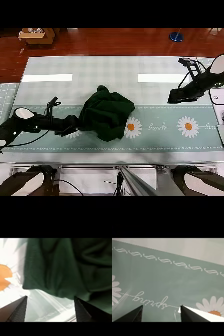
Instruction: Fold the shirts.
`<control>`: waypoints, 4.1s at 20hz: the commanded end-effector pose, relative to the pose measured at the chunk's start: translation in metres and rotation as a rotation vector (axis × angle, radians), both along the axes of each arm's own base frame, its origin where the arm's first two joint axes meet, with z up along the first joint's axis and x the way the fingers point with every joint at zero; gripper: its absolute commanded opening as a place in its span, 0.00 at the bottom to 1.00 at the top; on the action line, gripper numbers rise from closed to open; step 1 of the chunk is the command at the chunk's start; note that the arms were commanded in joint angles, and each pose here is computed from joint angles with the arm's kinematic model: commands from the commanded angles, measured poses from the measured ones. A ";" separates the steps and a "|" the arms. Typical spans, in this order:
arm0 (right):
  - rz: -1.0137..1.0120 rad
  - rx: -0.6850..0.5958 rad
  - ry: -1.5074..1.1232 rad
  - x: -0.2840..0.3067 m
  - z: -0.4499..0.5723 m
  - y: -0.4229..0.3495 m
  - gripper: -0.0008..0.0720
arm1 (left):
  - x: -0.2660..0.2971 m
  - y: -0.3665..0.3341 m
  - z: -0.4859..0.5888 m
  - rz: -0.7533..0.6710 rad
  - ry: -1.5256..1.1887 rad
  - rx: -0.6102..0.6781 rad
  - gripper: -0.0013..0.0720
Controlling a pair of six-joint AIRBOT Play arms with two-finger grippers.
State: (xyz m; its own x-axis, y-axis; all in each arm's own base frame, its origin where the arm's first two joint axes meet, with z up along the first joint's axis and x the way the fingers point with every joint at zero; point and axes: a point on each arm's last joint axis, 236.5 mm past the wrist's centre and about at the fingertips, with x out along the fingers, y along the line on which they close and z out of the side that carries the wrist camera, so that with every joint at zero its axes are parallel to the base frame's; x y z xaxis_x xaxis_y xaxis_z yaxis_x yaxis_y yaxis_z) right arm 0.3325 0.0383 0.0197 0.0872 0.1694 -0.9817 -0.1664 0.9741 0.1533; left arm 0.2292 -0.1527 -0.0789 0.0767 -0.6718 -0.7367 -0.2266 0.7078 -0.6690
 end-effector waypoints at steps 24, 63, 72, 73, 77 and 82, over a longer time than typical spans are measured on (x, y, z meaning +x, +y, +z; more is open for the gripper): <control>0.047 0.722 0.045 0.010 -0.032 0.144 0.75 | 0.062 -0.006 0.006 0.131 -0.112 -0.078 0.06; 0.067 0.789 -1.000 -0.125 0.399 0.108 0.04 | -0.065 0.036 0.559 0.020 -1.590 0.474 0.05; -0.205 0.181 -0.613 -0.145 0.276 0.006 0.04 | -0.081 0.084 0.486 -0.031 -1.250 0.727 0.06; -0.226 0.137 -0.601 -0.146 0.271 -0.004 0.04 | -0.077 0.087 0.475 -0.040 -1.214 0.725 0.05; -0.266 0.025 -0.561 -0.148 0.259 -0.029 0.04 | -0.055 0.093 0.420 -0.100 -1.047 0.657 0.06; -0.235 0.033 -0.515 -0.142 0.252 -0.027 0.04 | -0.043 0.084 0.369 -0.164 -0.913 0.552 0.06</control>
State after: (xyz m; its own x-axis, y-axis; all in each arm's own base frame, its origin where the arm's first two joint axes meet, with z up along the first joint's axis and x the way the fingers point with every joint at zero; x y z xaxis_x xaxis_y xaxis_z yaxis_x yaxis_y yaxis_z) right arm 0.1904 0.0195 0.2787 0.6235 0.1472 -0.7679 -0.0302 0.9859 0.1644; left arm 0.1822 -0.0649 0.3160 0.7487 -0.2803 -0.6007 0.3037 0.9505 -0.0649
